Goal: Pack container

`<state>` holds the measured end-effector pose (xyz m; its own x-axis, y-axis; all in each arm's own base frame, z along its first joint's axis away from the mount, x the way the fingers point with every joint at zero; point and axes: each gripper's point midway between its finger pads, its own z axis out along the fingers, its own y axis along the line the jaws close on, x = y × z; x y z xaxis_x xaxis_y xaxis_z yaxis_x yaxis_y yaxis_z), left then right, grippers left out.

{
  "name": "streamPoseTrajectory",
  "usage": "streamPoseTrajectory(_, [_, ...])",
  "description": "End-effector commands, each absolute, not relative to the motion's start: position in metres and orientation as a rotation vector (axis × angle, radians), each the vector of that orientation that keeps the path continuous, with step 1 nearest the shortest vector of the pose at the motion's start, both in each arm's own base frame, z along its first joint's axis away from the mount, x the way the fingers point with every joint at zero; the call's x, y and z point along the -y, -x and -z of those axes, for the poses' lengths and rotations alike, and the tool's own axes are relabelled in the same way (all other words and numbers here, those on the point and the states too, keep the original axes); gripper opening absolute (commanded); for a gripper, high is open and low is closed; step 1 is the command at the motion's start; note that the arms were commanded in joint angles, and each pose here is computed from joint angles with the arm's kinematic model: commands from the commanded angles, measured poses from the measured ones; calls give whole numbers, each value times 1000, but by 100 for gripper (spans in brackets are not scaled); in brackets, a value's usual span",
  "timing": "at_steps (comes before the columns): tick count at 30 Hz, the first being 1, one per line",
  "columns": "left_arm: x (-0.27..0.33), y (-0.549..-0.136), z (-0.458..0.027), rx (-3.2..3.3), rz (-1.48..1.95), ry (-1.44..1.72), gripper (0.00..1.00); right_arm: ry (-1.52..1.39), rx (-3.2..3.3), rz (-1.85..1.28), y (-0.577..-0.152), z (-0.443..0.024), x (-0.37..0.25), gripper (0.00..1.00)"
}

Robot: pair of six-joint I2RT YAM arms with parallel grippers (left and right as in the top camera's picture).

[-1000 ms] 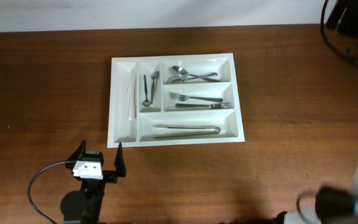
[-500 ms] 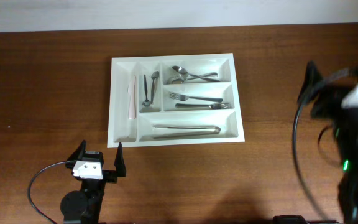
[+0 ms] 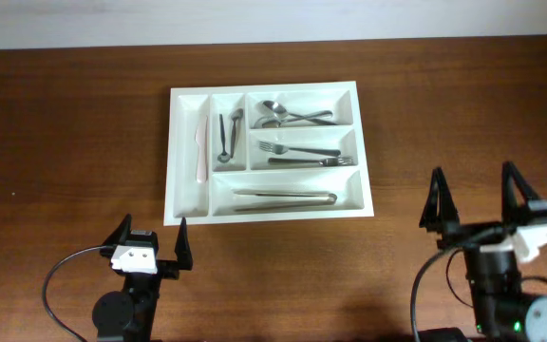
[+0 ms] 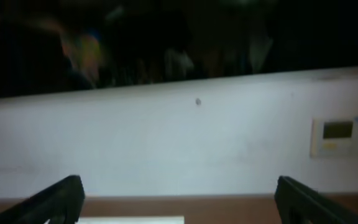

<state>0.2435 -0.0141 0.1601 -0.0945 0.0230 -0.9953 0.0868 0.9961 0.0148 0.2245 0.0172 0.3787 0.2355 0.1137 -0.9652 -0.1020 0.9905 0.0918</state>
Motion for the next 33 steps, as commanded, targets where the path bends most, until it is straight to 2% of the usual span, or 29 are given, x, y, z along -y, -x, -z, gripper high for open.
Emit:
streamPoseTrajectory(1, [11,-244,-158,-1662,27,-88,99,0,-1266,-182,-216,-370,-21,99])
streamPoseTrajectory(13, [11,-244,-158,-1662,27,-88,99,5,-1060,-187,-196,-349,-20,99])
streamPoseTrajectory(22, [11,-244,-158,-1662,27,-88,99,-6,-1084,-179,-204,-328,-18,99])
streamPoseTrajectory(33, [11,-244,-158,-1662,27,-88,99,-35,-1237,-156,-233,-256,-15,99])
